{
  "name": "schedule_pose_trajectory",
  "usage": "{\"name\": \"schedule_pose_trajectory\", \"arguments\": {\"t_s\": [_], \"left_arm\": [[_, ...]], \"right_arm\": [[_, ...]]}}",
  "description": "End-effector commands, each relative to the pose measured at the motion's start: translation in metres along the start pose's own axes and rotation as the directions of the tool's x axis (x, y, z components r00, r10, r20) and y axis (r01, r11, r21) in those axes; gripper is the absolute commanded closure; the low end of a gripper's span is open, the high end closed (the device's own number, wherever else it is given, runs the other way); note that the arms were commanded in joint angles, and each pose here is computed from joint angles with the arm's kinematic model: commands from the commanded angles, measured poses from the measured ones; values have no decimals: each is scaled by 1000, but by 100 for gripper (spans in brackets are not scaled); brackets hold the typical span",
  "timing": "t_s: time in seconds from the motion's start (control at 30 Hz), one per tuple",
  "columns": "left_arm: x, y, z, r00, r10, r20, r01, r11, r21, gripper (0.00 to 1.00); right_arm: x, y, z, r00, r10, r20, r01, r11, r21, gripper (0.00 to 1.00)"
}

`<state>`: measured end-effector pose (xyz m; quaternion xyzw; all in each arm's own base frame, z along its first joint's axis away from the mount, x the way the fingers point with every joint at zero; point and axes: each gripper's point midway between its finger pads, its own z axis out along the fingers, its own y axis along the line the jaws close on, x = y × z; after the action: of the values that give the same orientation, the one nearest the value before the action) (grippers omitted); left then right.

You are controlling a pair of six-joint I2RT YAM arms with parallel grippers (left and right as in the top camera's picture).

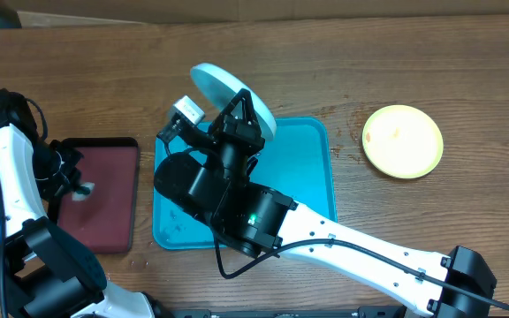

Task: Clean dirty plates on tray and stack at the side
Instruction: 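Lift the light blue plate and carry it right with the right gripper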

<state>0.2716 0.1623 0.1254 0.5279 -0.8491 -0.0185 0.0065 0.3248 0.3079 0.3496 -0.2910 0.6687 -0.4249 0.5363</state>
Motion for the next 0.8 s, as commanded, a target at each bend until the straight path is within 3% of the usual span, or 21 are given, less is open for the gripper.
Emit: {"name": "schedule_pose_trajectory", "arguments": {"t_s": [0.0,0.47,0.6,0.63,0.7,0.77], "left_arm": [[4,-5,-2,1000,28,-11,-27,999,33,96],[4,-6,-2,999,35,-10,-35,999,38,96],[4,-6,-2,999,35,-10,-35,999,38,96],[4,-6,-2,999,35,-10,-35,999,38,96],[4,-7,-2,999,37,-13,-36,998,42,96],[6,-9,-2,999,44,-21,-43,997,57,96]], "right_arm": [[3,-37,-5,997,-63,-52,66,995,70,97],[13,-43,11,987,140,-77,-131,985,111,96],[36,-38,36,951,290,-111,-274,952,136,96],[45,-29,46,941,315,-123,-304,947,102,96],[76,32,64,942,247,-226,-295,931,-216,96],[101,74,63,904,225,-364,-382,810,-446,96]]}}
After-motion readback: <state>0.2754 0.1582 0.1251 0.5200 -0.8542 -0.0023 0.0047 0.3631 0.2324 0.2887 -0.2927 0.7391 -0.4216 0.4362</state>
